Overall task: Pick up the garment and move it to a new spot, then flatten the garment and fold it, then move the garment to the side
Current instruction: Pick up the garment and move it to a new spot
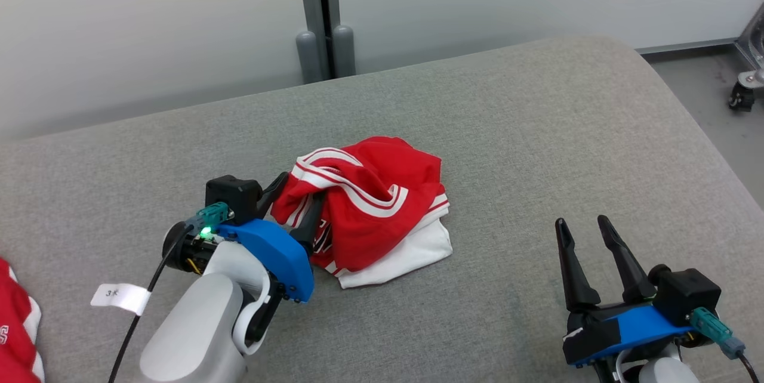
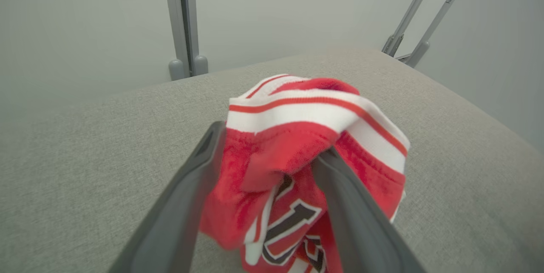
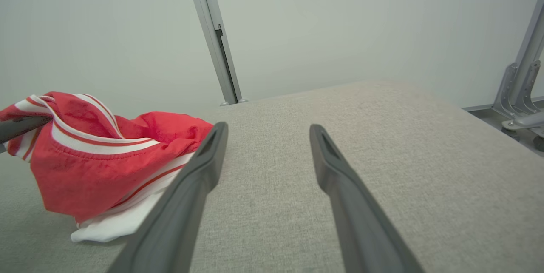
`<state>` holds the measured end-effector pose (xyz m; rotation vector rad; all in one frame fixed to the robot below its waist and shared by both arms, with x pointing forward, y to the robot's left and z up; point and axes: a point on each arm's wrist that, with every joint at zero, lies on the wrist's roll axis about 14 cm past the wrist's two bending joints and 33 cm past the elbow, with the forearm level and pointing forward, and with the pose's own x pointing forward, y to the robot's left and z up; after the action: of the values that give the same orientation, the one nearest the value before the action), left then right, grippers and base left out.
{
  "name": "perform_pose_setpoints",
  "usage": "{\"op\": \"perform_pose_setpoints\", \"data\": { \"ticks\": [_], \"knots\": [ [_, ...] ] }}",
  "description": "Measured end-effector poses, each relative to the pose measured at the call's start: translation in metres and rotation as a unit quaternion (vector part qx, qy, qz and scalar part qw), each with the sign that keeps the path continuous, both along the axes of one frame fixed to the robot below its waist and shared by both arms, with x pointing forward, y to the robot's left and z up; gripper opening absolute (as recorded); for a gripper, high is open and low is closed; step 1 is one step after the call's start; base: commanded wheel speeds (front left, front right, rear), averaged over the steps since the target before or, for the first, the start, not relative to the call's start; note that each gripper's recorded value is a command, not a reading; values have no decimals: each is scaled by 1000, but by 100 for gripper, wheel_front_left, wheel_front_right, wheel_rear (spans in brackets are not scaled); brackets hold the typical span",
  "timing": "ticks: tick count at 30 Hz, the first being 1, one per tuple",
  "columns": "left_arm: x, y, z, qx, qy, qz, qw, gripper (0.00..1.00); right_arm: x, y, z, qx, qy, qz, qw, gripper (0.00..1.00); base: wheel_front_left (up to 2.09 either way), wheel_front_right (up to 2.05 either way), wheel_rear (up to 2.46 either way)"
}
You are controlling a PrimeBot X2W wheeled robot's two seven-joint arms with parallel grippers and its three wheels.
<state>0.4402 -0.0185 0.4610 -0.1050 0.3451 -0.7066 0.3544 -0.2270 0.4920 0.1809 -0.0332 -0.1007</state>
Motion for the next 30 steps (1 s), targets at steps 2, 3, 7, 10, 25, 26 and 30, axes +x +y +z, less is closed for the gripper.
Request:
{"op": "perform_pose_setpoints", "data": {
  "ticks": [2,3,7,10,25,26,30],
  "knots": [
    [-1,2,5,-24,-8,18,1000,100,2,2,2,-1,-3,3,1000,100,0,0,0],
    [0,6,9,-34,-18,28,999,100,3,4,2,-2,-3,7,1000,100,0,0,0],
    [-3,29,17,-58,-46,69,995,100,4,11,2,-3,-1,19,1000,100,0,0,0],
    [-12,45,16,-72,-50,95,992,100,8,17,6,-5,-5,29,1000,100,0,0,0],
    [-48,144,29,-76,-118,257,956,100,14,34,15,-9,-10,57,998,100,0,0,0],
    [-49,149,33,-73,-126,264,954,100,13,34,13,-9,-8,57,998,100,0,0,0],
    [-57,173,32,-50,-137,289,946,100,14,37,12,-8,-4,61,998,100,0,0,0]
  ]
}}
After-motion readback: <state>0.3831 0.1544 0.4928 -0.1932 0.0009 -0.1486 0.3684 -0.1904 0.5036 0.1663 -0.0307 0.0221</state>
